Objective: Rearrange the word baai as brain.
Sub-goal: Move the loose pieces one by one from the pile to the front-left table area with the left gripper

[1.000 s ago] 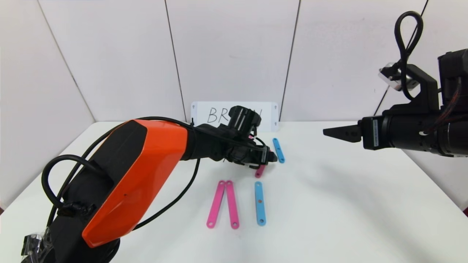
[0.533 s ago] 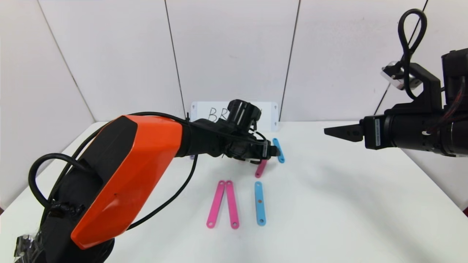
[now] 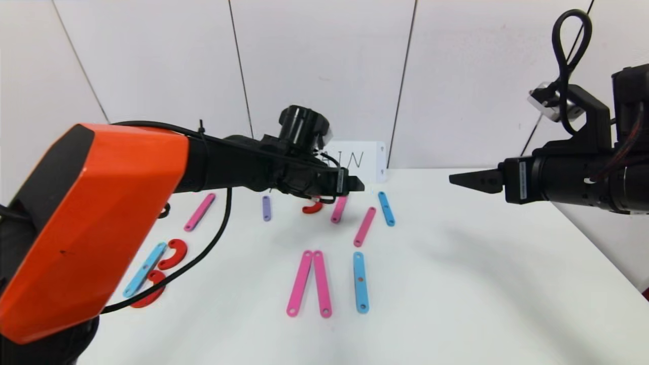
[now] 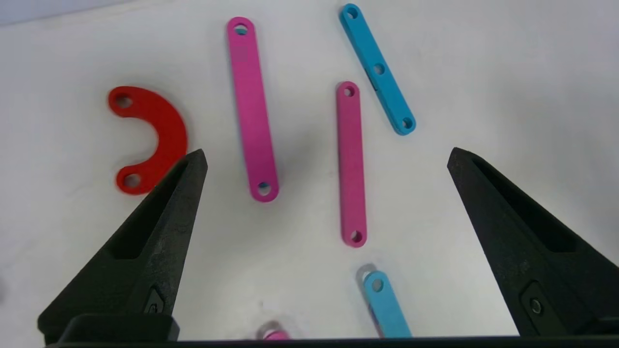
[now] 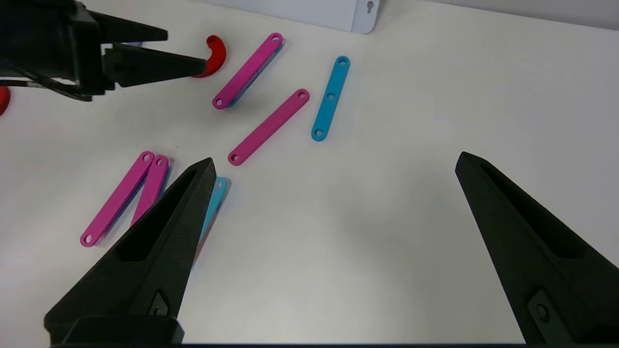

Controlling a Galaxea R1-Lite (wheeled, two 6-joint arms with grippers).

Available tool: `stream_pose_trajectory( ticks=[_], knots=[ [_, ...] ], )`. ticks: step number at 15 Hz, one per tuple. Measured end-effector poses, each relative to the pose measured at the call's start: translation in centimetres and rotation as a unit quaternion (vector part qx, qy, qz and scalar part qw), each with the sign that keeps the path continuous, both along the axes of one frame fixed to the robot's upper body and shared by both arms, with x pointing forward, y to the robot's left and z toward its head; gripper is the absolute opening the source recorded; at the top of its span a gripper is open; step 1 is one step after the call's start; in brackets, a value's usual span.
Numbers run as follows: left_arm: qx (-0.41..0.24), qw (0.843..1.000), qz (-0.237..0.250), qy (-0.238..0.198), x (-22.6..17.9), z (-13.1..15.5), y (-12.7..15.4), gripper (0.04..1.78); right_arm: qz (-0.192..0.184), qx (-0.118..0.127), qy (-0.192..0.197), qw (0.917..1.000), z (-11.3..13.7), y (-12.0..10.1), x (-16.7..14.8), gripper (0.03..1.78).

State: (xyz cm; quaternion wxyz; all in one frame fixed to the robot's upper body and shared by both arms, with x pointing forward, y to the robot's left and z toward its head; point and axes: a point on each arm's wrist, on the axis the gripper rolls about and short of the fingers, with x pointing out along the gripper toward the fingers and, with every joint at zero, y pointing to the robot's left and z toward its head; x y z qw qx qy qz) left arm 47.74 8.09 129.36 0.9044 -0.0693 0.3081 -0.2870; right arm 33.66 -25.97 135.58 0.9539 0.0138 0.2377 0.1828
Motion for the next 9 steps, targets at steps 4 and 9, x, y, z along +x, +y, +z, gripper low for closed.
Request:
stream_pose_trajectory(
  ticks=[4,9],
  knots=[
    [0.033,0.999,0.04,-0.009,-0.8,1.8,6.6,1.74,0.017,0.008,-0.002,0.9998,0.3,0.5,1.8,1.74],
    [0.082,0.991,0.102,0.0,-2.0,3.3,15.0,1.74,0.065,0.02,0.031,0.9972,-1.5,1.1,4.8,1.74]
  ],
)
